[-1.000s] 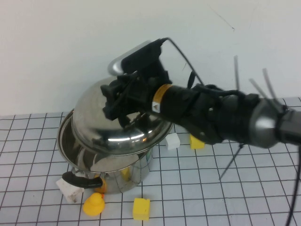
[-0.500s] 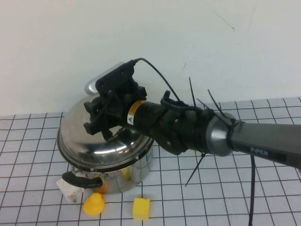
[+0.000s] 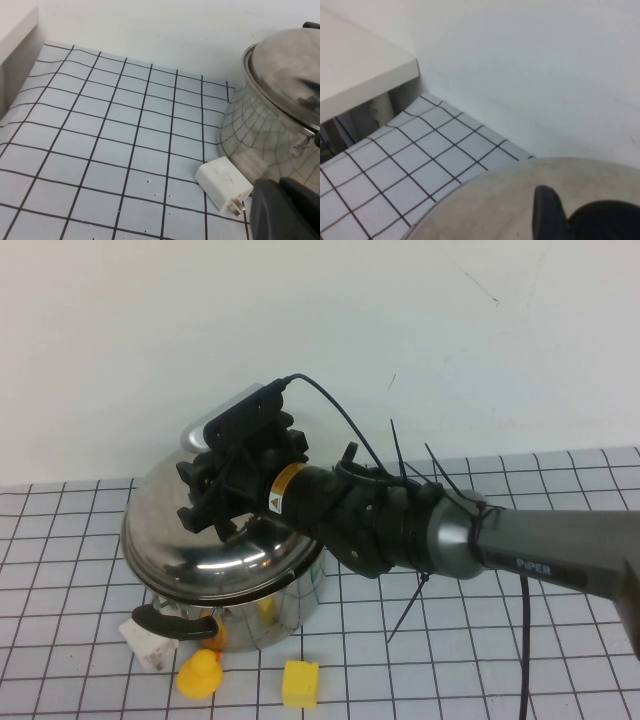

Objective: Cover the pot
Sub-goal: Place the pot lid on the pot

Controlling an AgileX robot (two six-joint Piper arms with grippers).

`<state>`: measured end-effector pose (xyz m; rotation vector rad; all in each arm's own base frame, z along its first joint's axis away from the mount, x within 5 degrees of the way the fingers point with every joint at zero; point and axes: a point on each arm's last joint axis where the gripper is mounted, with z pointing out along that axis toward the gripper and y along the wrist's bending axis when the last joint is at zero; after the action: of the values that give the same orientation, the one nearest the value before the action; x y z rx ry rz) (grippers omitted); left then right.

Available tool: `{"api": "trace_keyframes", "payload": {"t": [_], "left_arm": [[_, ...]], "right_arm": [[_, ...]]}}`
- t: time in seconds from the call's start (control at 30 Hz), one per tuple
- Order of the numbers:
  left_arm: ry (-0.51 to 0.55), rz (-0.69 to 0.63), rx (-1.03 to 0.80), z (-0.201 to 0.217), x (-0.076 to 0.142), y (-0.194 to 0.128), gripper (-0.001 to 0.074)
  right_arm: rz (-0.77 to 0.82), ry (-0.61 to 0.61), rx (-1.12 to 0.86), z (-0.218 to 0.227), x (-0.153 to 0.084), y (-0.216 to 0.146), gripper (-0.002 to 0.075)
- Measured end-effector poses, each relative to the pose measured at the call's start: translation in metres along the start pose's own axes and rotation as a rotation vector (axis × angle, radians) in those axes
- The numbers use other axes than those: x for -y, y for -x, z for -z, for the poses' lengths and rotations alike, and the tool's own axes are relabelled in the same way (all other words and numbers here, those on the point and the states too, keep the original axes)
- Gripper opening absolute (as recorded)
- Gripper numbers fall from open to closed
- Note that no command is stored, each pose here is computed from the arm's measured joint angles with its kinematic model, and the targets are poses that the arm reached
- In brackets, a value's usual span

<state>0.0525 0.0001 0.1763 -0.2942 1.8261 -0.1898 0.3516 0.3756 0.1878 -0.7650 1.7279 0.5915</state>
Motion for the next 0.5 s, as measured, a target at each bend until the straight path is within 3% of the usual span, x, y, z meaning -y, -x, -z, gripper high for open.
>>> {"api": "trace_keyframes", "payload": {"t": [0.5], "left_arm": [[0.000,0.000,0.000,0.0000,0.0000,0.0000,-0.0003]], "right_arm": [[0.024,0.000,0.006,-0.0001,0.0000,0.0010,0.0339]]}}
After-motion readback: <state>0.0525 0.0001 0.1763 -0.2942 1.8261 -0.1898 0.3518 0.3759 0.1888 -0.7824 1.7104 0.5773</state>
